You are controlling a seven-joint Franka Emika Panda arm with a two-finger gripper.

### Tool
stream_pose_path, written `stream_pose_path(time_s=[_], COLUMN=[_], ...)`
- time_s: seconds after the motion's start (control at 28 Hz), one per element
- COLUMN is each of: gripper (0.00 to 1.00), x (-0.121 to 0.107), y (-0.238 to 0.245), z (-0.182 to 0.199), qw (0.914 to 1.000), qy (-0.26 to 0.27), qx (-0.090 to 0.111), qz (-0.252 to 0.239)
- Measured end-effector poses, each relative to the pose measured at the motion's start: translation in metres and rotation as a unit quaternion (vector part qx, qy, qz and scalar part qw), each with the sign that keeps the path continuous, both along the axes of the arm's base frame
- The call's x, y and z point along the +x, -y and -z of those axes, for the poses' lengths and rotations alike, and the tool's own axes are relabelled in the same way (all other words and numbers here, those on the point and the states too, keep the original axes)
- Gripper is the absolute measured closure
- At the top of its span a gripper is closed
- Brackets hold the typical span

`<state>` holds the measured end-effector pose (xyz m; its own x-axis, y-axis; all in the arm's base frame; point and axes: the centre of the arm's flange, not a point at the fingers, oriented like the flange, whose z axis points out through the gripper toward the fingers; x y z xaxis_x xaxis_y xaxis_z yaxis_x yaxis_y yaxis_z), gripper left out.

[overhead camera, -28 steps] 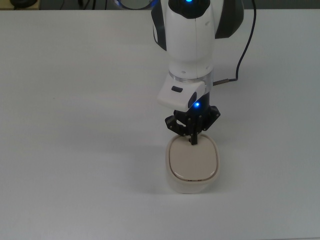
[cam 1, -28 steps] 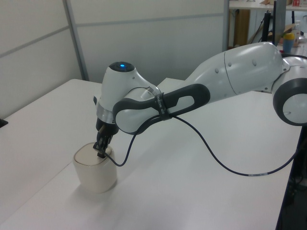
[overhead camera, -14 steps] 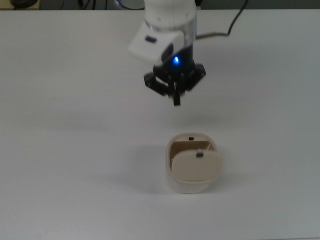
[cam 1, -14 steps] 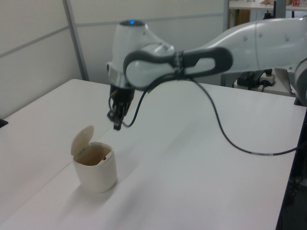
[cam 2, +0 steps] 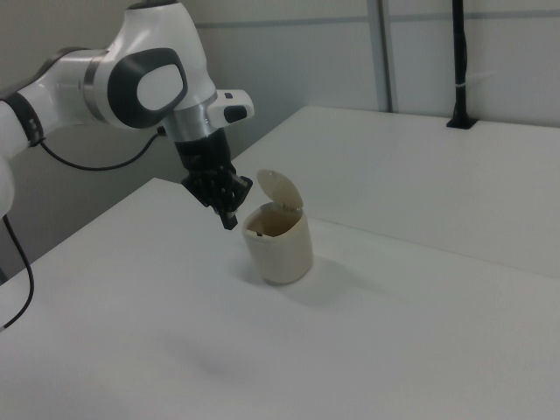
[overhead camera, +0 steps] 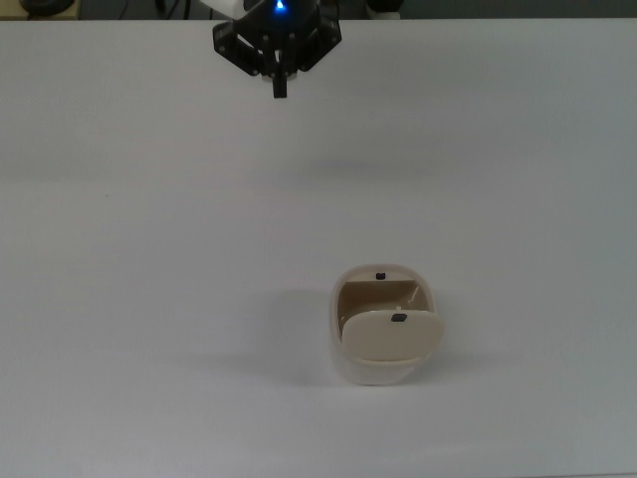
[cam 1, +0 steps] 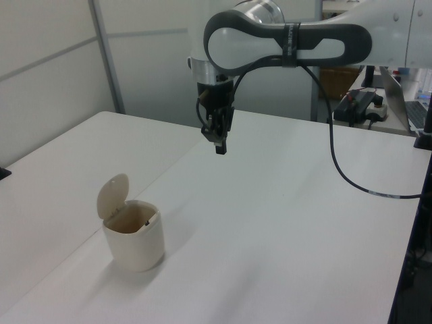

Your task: Open the trash can

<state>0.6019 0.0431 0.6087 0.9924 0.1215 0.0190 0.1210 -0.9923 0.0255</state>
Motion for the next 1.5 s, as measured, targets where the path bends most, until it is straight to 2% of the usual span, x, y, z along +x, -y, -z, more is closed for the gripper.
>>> stream_pose_path(time_s=[0.18,0.25,0.29,0.46,0.54,0.57,0.61,0.89,1.0,1.11,1.5], gripper=[0.99,0.94,0.88,0.72,0.59,0.59,0.53,0.24,0.08,0.01,0.00], x=[-0.004,-0.005,-0.004,-0.004,-0.004,-0.004,-0.004,-0.005,-0.006,-0.006,-0.006], y=[0.014,0.018,0.019,0.022,0.022,0.022,0.022,0.022,0.022,0.022,0.024], z=[-0.007,-0.008,-0.008,-0.007,-0.007,-0.006,-0.006,-0.005,-0.005,-0.005,-0.005], qw=[0.9999,0.9999,0.9999,0.9998,0.9998,0.9998,0.9998,0.9997,0.9997,0.9997,0.9997], qy=[0.001,0.001,0.001,0.001,0.001,0.000,0.000,-0.005,-0.008,-0.009,-0.009], qx=[-0.004,-0.004,-0.005,-0.012,-0.014,-0.014,-0.014,-0.015,-0.016,-0.016,-0.016], qz=[0.011,0.015,0.016,0.016,0.016,0.016,0.016,0.016,0.016,0.016,0.018])
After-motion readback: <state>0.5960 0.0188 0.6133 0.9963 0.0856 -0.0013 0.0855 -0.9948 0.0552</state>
